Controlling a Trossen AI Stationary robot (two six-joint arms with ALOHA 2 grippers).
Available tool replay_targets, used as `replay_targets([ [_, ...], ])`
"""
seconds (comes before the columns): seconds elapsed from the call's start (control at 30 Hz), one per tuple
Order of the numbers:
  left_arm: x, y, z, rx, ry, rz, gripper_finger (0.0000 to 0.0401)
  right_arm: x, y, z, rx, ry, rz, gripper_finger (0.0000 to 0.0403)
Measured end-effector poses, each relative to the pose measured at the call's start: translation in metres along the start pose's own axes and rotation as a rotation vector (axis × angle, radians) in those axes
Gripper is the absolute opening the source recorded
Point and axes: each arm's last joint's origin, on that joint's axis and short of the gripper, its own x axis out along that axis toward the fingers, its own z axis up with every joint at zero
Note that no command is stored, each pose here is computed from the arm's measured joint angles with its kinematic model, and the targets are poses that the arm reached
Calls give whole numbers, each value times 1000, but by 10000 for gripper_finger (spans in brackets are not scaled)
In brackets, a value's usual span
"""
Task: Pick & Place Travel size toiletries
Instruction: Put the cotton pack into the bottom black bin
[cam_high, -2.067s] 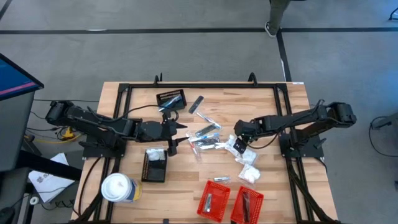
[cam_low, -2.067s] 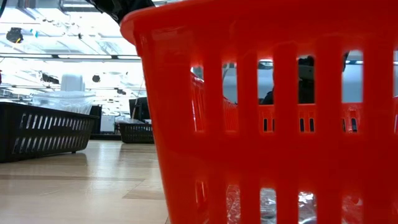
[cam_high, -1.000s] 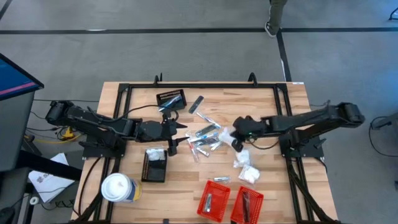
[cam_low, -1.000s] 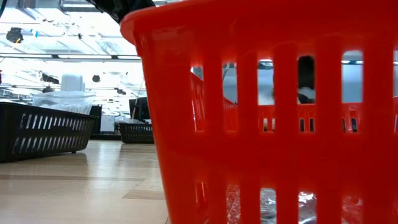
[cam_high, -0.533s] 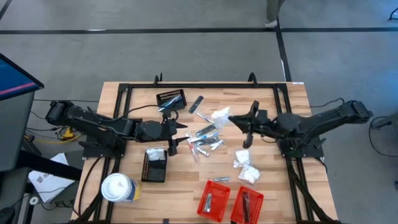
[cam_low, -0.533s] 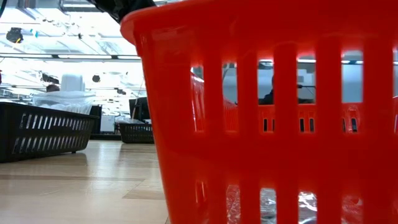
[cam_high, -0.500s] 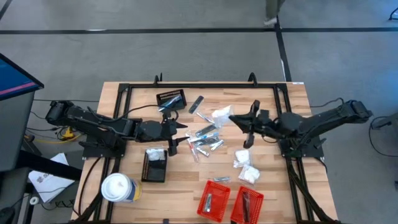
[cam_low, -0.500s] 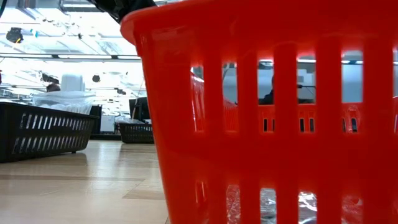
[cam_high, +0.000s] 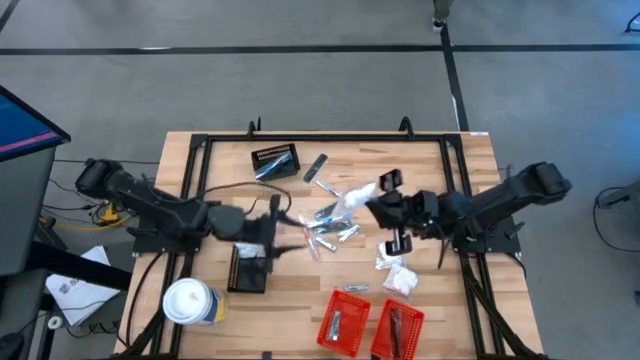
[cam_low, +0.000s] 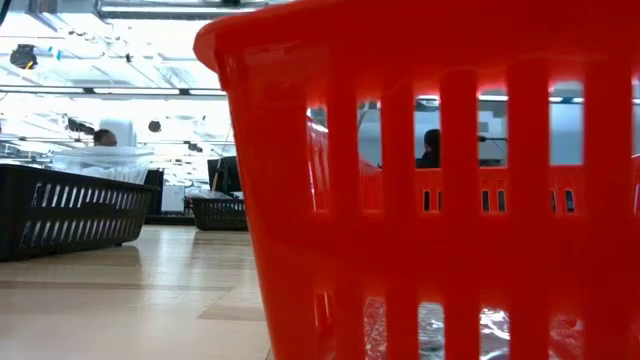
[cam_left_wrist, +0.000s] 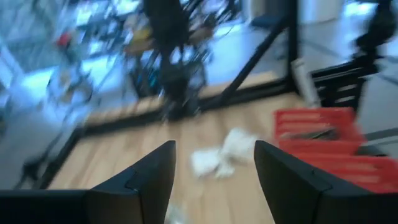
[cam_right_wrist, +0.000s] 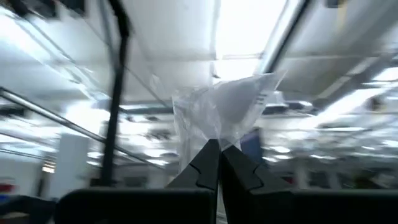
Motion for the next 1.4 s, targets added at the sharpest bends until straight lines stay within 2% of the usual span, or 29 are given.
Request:
replay_targets([
  [0.17, -14, -34, 19, 126, -160, -72, 182, 33, 4, -23, 69, -3, 204, 0],
  [0.27, -22, -46, 24, 188, -173, -24, 163, 52, 12, -41, 76, 49, 306, 0],
  [0.37, -26, -49, 24, 225, -140, 81, 148, 67, 15, -48, 77, 94, 328, 0],
  [0.53, -25, -47, 23, 176, -118, 119, 136, 78, 20, -54, 1, 221, 370, 0],
  [0.8, -25, -49, 22, 122, -131, 32, 132, 75, 40, -28, -115, 237, 641, 0],
  [0.87, -25, -51, 22, 98, -151, -41, 133, 72, 46, -19, -139, 243, 699, 0],
  [0.93, -23, -51, 23, 51, -191, -175, 132, 69, 53, -12, -171, 229, 761, 0],
  [1.1, -22, -42, 34, -89, -386, -700, 129, 57, 71, -8, -282, 156, 1022, 0],
  [1.17, -23, -39, 36, -119, -423, -849, 129, 56, 77, -7, -325, 133, 1103, 0],
  [1.23, -24, -39, 36, -139, -419, -914, 129, 62, 83, -3, -380, 132, 1154, 0],
  [1.4, -19, -41, 33, -183, -380, -927, 130, 87, 94, 4, -466, 230, 1278, 0],
])
